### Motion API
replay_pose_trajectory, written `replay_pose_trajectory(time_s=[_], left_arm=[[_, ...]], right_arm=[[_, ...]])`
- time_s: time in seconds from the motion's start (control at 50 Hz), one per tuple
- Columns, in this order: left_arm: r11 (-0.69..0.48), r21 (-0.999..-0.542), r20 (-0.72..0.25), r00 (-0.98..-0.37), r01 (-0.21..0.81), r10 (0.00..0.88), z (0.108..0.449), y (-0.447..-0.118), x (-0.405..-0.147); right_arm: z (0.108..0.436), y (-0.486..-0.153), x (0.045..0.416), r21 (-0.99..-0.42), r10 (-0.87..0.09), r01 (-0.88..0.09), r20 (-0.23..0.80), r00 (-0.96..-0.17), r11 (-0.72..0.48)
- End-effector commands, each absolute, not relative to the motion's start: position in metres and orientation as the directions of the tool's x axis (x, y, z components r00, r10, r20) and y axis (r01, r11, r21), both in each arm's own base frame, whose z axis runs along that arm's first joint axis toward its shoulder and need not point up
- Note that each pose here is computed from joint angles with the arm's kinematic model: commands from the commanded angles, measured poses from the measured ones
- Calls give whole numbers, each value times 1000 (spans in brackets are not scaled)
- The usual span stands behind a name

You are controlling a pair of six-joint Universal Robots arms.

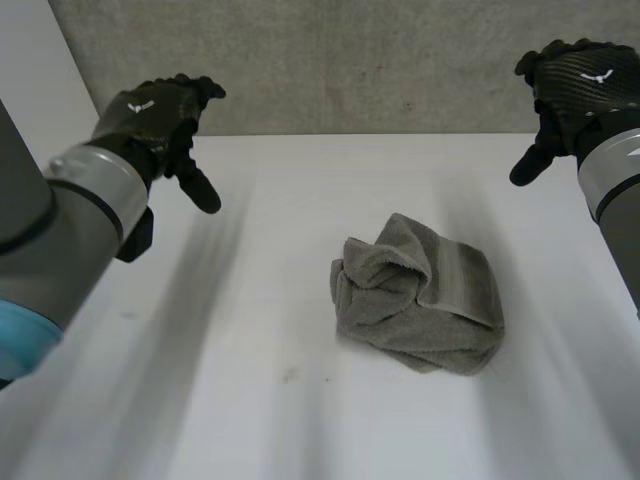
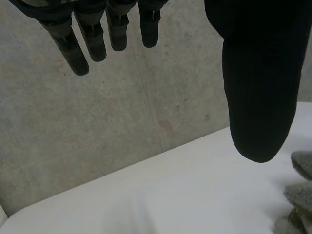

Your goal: Fold the laundry

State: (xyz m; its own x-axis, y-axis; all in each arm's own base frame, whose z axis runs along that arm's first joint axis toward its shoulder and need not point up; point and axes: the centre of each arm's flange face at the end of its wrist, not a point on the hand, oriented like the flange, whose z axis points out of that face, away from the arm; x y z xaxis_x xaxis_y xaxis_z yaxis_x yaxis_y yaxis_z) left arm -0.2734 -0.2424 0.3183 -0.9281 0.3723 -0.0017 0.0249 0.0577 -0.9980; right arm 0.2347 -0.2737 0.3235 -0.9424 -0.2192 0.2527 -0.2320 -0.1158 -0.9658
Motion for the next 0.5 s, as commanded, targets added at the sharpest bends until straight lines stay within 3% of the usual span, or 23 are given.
replay_pose_trajectory(time_s=[0.02,0.4,0.44,0.46,0.48,0.5], left_arm=[[159,-987,68,-930,-11,360,335,-235,-267],[177,-984,83,-937,-23,340,332,-238,-262],[181,-983,83,-934,-20,349,329,-237,-264],[181,-983,83,-934,-20,349,329,-237,-264],[182,-983,82,-930,-16,359,325,-237,-267],[182,-983,82,-930,-16,359,325,-237,-267]], right_arm=[[324,-279,221,-970,-165,-236,242,-956,-50],[329,-282,221,-966,-178,-249,258,-950,-71],[328,-283,221,-933,-213,-349,359,-909,-85],[328,-283,221,-933,-213,-349,360,-908,-85],[323,-283,218,-900,-238,-431,435,-868,-73],[322,-283,218,-899,-238,-431,436,-868,-72]])
